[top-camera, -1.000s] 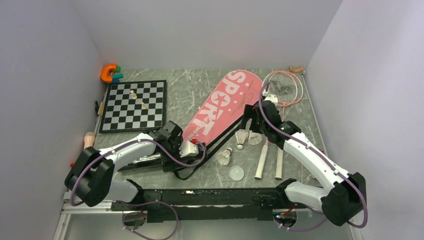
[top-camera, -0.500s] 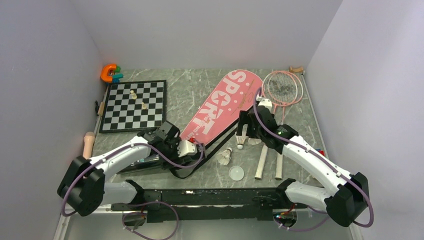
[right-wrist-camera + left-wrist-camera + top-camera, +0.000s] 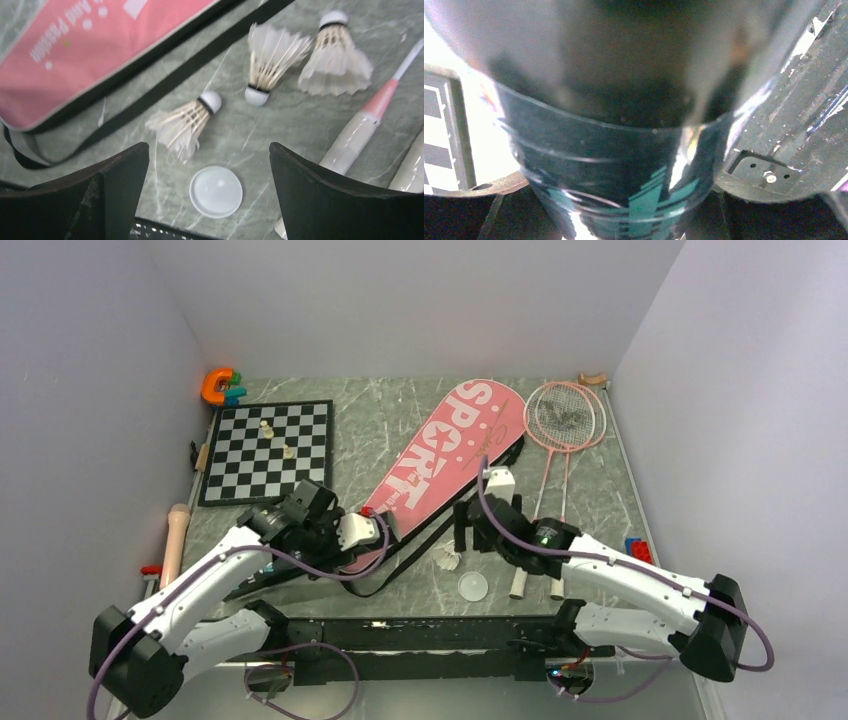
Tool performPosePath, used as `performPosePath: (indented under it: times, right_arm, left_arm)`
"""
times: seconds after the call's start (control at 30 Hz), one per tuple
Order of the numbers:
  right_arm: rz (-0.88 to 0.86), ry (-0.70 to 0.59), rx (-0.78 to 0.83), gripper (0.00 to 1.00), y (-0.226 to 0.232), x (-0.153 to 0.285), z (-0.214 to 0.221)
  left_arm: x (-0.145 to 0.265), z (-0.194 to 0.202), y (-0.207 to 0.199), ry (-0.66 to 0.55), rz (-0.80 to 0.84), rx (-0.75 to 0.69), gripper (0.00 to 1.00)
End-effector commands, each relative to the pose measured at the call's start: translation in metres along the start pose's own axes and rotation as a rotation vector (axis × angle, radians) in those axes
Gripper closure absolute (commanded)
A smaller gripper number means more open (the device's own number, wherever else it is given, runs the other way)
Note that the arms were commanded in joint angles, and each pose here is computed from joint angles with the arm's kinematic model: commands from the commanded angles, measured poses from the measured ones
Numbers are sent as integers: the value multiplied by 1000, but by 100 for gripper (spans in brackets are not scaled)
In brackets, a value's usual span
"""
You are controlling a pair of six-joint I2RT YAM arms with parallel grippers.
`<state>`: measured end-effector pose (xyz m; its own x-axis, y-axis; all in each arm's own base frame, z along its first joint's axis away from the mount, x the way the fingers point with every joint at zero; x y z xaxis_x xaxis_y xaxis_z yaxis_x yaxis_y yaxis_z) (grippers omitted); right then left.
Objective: Pack up the badminton gear
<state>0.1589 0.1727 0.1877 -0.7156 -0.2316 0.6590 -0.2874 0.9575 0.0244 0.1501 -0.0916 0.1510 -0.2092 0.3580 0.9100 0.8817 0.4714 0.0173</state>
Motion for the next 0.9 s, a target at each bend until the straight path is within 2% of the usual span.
performPosePath:
  times: [0.0,0.23,0.47,0.67,0.87]
  right_arm:
    - [35,-19,39,8,13,2,23]
    - [70,-29,180,11,48,-10,47]
    - [154,-8,249,20,67,-34,61]
    - [171,-28,233,28,73,-46,64]
    - [206,-47,227,34,73,-55,68]
  left_arm:
    - [33,9,-7,-27,-17,8,61]
    - [68,16,-19,-204,-84,-165,62]
    - [71,22,-26,-175,-34,-187,59]
    - [73,25,-29,-257,-69,-255,60]
    - [73,28,-33,-278,-52,-297,63]
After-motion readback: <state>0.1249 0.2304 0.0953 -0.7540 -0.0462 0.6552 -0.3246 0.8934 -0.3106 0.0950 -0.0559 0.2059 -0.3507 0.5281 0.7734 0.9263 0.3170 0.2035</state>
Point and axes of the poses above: each gripper's point midway between its finger pads, its own x axis back along the fingers, its own y axis along the line the jaws close on, z = x × y, the point moved 7 cm from there along x, back along the fingers, and after that the axes turned 11 degrees about x, right-handed, at the moved point
